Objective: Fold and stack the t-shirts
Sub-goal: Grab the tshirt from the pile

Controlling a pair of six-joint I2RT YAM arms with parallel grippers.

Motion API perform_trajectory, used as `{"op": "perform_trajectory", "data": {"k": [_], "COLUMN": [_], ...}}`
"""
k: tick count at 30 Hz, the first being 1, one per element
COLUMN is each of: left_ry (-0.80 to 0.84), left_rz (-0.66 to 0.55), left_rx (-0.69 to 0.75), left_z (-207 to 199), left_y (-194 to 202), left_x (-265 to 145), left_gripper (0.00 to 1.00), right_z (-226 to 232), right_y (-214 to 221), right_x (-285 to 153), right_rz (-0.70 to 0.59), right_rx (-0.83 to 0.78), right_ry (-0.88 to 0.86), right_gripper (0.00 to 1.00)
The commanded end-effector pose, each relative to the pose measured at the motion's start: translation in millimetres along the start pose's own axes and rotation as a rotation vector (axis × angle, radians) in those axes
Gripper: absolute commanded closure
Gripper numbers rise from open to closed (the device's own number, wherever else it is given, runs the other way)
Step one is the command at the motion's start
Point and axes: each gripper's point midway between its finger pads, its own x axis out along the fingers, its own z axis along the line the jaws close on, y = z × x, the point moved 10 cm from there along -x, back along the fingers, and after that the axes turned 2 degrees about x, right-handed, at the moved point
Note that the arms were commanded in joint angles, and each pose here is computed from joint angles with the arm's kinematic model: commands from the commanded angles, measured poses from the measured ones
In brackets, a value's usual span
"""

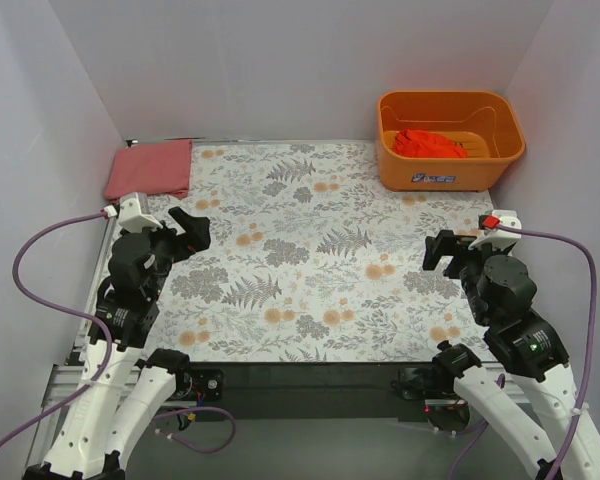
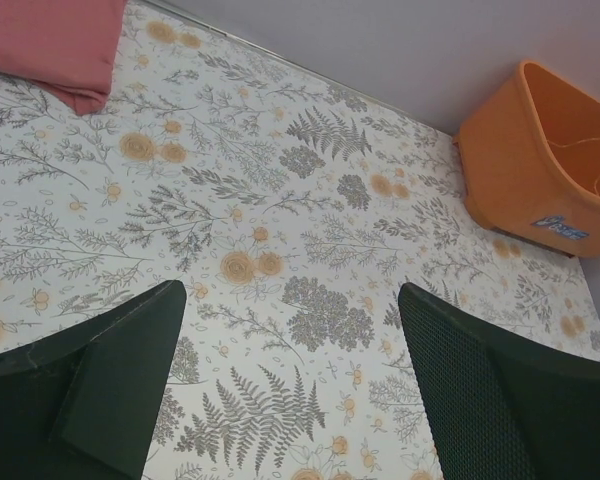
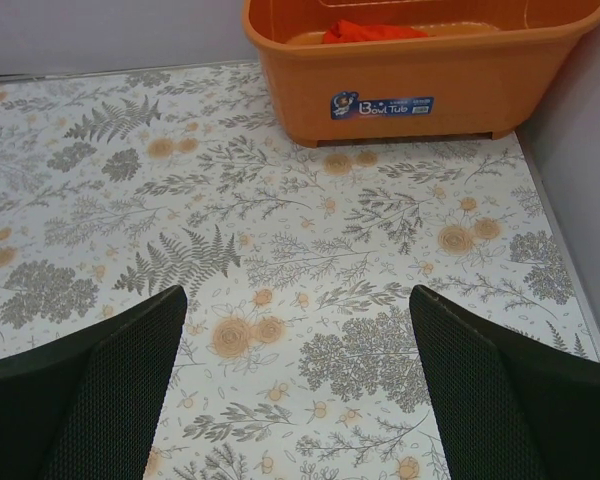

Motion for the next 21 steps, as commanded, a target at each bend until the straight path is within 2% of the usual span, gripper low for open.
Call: {"op": "perform_trajectory", "data": {"k": [1, 9, 13, 15, 16, 21], "left_ry": [0.011, 0.016, 0.013, 0.013, 0.008, 0.021], "left_rz": [0.003, 0.065, 0.092, 0.095, 0.111, 0.171], "left_rx": [0.010, 0.022, 0.037, 0.042, 0.045, 0.046], "left_z": [0.7, 9.6, 14.8, 17.1, 19.5, 22.7], "left_y": [4.7, 35.5, 51.4, 57.2, 64.4, 85.6], "left_x": [1.9, 19.6, 27.0, 29.8, 31.0, 34.8], "left_gripper": [0.13, 0.13, 0.13, 0.13, 0.13, 0.13], "right_z": [4.2, 26.3, 42.3, 46.1, 50.6, 40.4], "right_y": [-6.4, -33.7, -48.1, -64.9, -62.6, -94.1], "right_x": [8.2, 44.8, 87.2, 101.2, 119.2, 172.3], "right_rz": [-0.034, -0.038, 0.000, -0.021, 0.016, 0.024], "right_rx": [0.016, -0.083, -0.148, -0.151, -0.173, -0.142], "right_ry": [0.002, -0.037, 0.028, 0.054, 0.059, 0.061], "right_gripper": [0.02, 0.02, 0.02, 0.02, 0.02, 0.02]}}
